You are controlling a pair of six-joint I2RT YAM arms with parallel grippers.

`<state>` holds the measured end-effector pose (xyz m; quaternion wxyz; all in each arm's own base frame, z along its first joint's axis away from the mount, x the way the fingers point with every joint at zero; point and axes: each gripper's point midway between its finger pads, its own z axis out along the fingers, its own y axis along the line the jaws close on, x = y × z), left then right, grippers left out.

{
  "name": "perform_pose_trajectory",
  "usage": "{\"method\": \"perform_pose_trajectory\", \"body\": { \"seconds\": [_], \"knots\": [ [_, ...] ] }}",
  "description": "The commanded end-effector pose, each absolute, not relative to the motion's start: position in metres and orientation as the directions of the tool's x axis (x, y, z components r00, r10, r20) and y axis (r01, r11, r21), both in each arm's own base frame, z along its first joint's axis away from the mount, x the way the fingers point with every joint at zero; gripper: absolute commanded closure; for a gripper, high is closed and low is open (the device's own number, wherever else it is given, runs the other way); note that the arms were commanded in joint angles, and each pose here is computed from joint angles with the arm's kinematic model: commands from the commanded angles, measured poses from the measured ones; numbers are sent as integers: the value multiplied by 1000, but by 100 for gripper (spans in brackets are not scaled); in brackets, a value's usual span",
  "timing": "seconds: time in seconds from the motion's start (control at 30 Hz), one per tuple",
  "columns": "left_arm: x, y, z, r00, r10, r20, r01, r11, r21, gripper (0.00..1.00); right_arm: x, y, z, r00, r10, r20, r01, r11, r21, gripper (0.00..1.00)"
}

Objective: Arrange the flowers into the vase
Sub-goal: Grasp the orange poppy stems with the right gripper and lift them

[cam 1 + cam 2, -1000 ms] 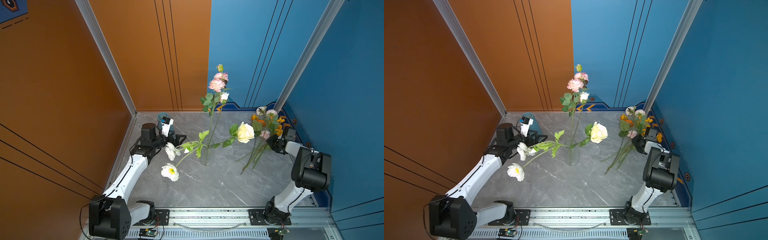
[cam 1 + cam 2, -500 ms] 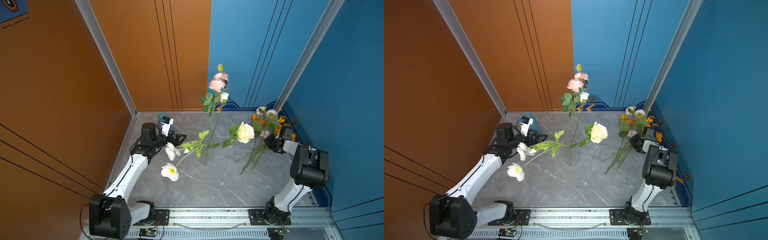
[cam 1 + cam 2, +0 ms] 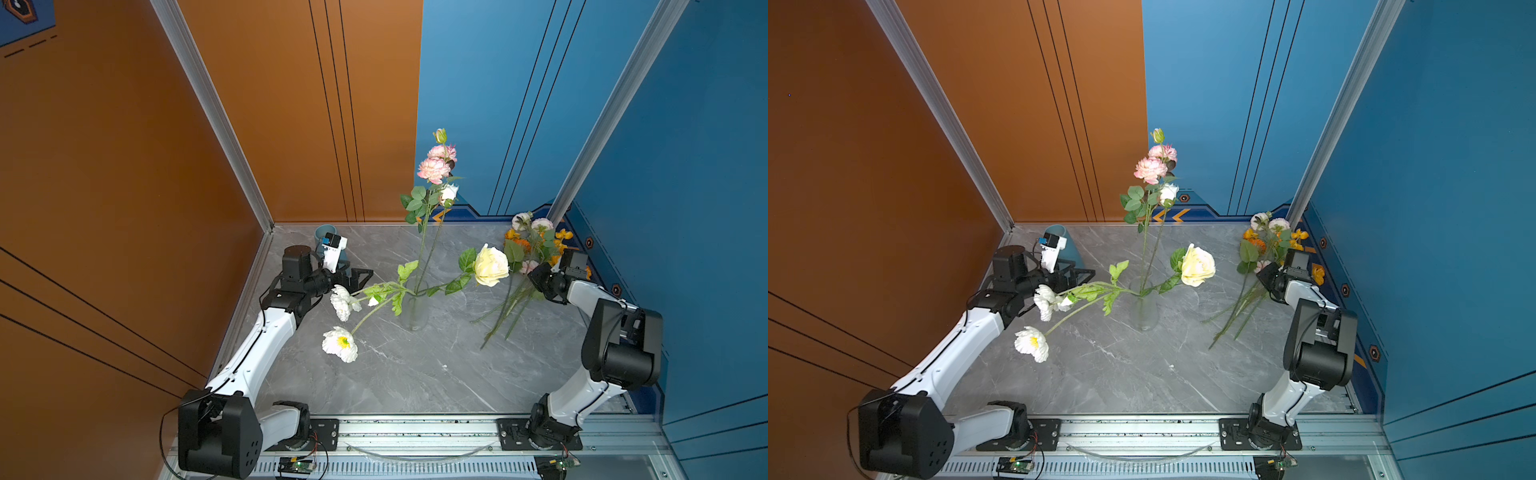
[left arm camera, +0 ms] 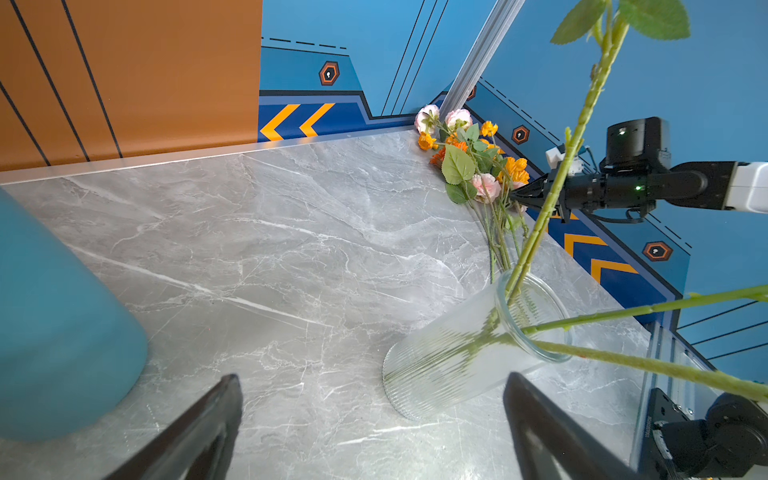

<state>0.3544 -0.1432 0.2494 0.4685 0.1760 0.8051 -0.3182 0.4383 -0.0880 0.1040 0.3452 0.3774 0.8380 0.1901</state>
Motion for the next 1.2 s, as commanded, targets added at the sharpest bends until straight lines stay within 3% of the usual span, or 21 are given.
{"method": "perform_pose_trajectory", "body": {
  "seconds": [0.0, 0.57, 0.77, 0.87, 1.17],
  "knots": [
    [352, -143, 268, -449, -11, -894, 613, 723, -317, 2, 432, -82, 136, -471, 722, -507, 454, 691, 563, 100],
    [351, -142, 273, -440, -21, -898, 617, 719, -319, 2, 398, -56, 246, -427, 593, -683, 359, 804, 474, 100],
    [351, -142, 274, -438, -22, -899, 617, 719, -318, 2, 377, -33, 262, -572, 534, -622, 293, 842, 453, 100],
    [350, -142, 277, -429, -27, -903, 621, 716, -317, 2, 368, -12, 290, -522, 499, -692, 167, 855, 491, 100],
    [348, -143, 281, -422, -36, -906, 628, 709, -320, 2, 337, -10, 337, -382, 409, -829, 107, 910, 401, 100]
  ]
}}
